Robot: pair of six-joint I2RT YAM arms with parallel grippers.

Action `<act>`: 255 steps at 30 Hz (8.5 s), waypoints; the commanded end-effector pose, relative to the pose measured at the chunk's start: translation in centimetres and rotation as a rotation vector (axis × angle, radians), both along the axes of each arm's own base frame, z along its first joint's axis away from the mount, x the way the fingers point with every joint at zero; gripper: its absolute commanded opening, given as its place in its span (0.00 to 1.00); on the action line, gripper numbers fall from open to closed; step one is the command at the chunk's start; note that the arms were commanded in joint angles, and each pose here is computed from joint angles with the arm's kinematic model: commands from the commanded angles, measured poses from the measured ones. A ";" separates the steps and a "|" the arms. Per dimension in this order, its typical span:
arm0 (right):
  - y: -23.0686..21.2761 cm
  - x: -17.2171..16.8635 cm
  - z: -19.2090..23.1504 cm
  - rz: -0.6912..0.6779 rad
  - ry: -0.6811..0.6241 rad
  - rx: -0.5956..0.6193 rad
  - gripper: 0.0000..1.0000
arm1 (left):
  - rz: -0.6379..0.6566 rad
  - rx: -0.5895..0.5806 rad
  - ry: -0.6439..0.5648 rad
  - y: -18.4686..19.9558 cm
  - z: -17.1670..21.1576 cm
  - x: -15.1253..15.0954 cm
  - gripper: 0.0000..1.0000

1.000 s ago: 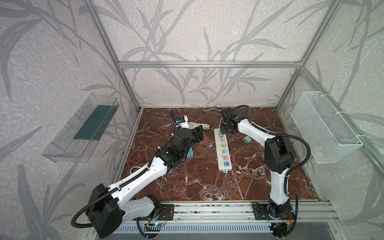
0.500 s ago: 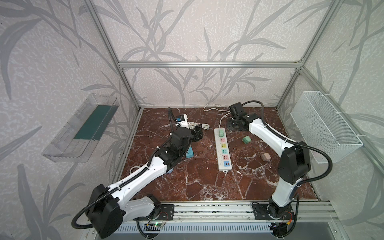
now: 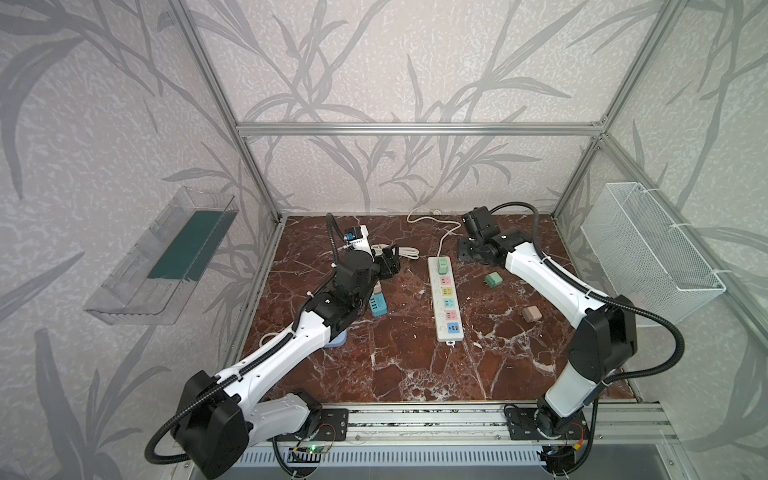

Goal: Insert the plug

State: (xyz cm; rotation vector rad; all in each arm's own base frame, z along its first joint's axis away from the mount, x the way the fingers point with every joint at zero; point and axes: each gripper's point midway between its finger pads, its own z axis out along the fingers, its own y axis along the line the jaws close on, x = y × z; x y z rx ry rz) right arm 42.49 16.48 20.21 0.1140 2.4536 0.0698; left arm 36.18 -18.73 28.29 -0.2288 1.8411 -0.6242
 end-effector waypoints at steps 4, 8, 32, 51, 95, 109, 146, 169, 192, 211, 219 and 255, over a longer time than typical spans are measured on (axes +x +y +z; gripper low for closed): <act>-1.1 0.4 3.3 -0.008 -0.036 -0.044 0.64 | -0.005 -0.031 -0.022 0.1 0.7 -0.3 0.75; -2.4 0.2 4.9 -0.035 -0.065 -0.032 0.66 | 0.008 -0.038 -0.030 0.4 0.9 -0.3 0.75; -14.7 -1.6 -6.2 -0.424 0.151 0.153 0.83 | -0.026 -0.019 0.044 -1.0 -2.0 0.5 0.74; -13.4 0.9 -14.2 -0.626 0.247 0.308 0.76 | -0.017 -0.007 0.040 -0.8 -2.0 0.6 0.73; -12.0 1.9 -17.1 -0.561 0.315 0.279 0.40 | 0.009 -0.029 -0.007 0.5 0.1 0.3 0.73; -10.9 -2.7 -14.6 -0.397 0.312 0.151 0.28 | -0.009 -0.035 0.013 0.1 -0.5 0.6 0.73; -6.4 -20.2 -16.9 -0.245 0.354 0.175 0.67 | -0.225 -0.159 0.009 -4.1 0.0 -0.1 0.68; -6.9 -18.0 -7.3 -0.114 0.165 0.208 0.69 | -0.385 0.078 0.074 -8.3 -2.7 -1.0 0.61; -20.0 -10.5 -6.0 -0.446 -0.057 0.575 0.62 | -0.889 0.794 0.248 -28.5 -14.8 -11.2 0.73; -21.9 -11.0 -6.3 -0.488 -0.106 0.611 0.72 | -0.760 0.931 0.525 -30.1 -23.3 -12.6 0.69; -21.7 -11.1 -6.2 -0.476 -0.110 0.615 0.72 | -0.800 0.929 0.562 -30.0 -25.2 -13.9 0.64; -17.0 -10.3 -2.7 -0.260 -0.137 0.636 0.53 | -0.741 0.771 -0.128 -22.6 -5.5 -9.4 0.00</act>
